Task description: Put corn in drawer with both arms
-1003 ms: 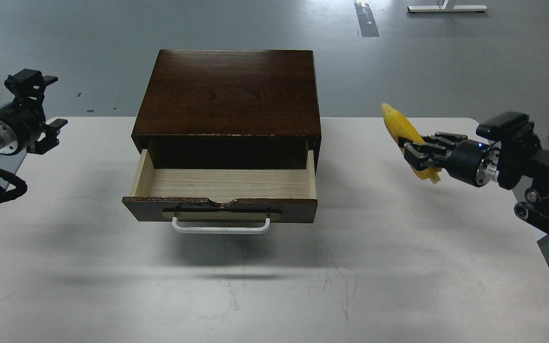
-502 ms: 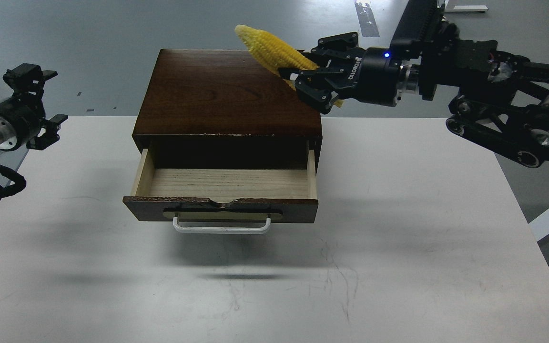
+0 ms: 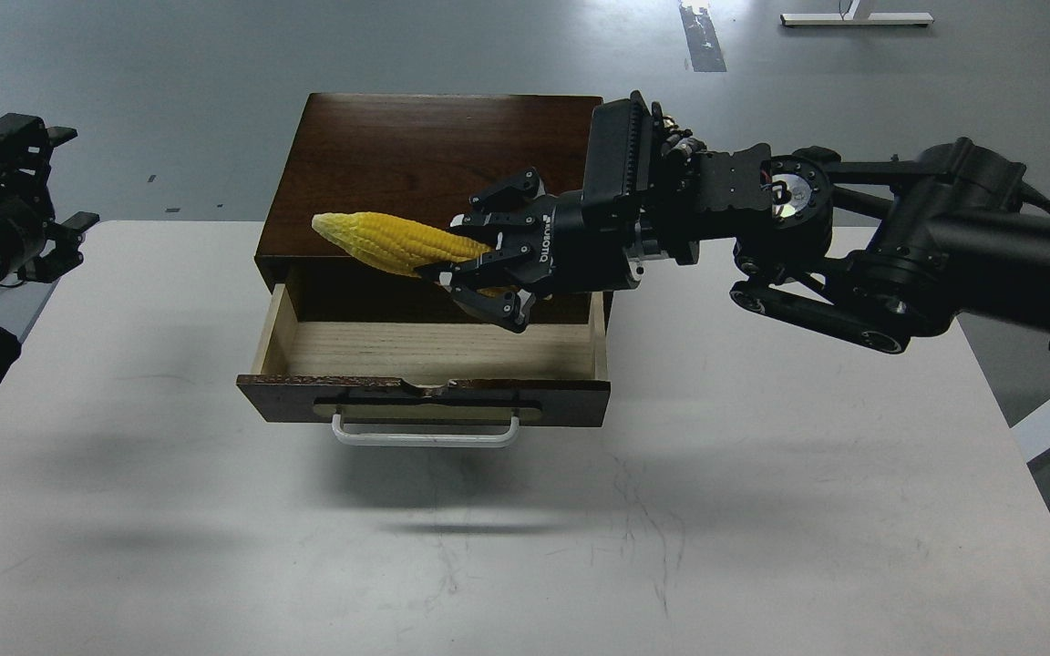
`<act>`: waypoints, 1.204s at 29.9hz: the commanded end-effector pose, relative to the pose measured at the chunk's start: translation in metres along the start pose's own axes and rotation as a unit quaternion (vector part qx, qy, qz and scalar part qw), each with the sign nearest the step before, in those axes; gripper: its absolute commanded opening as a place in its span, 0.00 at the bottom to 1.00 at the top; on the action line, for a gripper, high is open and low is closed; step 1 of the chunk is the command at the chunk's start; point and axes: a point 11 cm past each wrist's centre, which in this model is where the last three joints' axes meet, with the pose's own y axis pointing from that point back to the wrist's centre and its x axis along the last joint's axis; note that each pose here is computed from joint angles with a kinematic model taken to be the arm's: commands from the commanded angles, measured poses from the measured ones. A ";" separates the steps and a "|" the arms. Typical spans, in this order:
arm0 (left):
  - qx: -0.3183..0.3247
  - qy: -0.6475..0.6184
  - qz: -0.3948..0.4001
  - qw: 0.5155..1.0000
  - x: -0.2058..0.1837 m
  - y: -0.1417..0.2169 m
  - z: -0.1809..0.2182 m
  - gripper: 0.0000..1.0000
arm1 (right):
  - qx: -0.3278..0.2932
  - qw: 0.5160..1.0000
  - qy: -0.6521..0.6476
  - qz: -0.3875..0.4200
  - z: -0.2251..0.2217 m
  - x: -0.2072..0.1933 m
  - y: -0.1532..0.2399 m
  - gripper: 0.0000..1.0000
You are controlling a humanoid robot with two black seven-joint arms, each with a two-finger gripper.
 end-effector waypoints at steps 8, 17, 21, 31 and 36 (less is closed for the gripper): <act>-0.001 -0.001 0.001 1.000 0.002 0.001 0.001 0.99 | 0.008 0.999 -0.016 0.030 -0.013 -0.017 -0.007 1.00; 0.000 -0.001 0.000 1.000 0.001 0.001 0.000 0.98 | 0.007 0.999 -0.021 0.032 -0.014 -0.019 -0.008 1.00; 0.001 0.000 -0.001 1.000 0.001 0.001 0.000 0.99 | -0.016 0.996 -0.039 0.081 -0.002 0.007 -0.009 1.00; 0.000 0.004 -0.016 1.000 -0.002 0.001 0.001 0.98 | -0.164 0.858 -0.384 0.300 0.085 0.062 0.069 1.00; -0.008 0.012 -0.031 0.999 -0.004 0.002 0.006 0.99 | -0.223 0.732 -0.546 0.340 0.120 0.020 0.141 1.00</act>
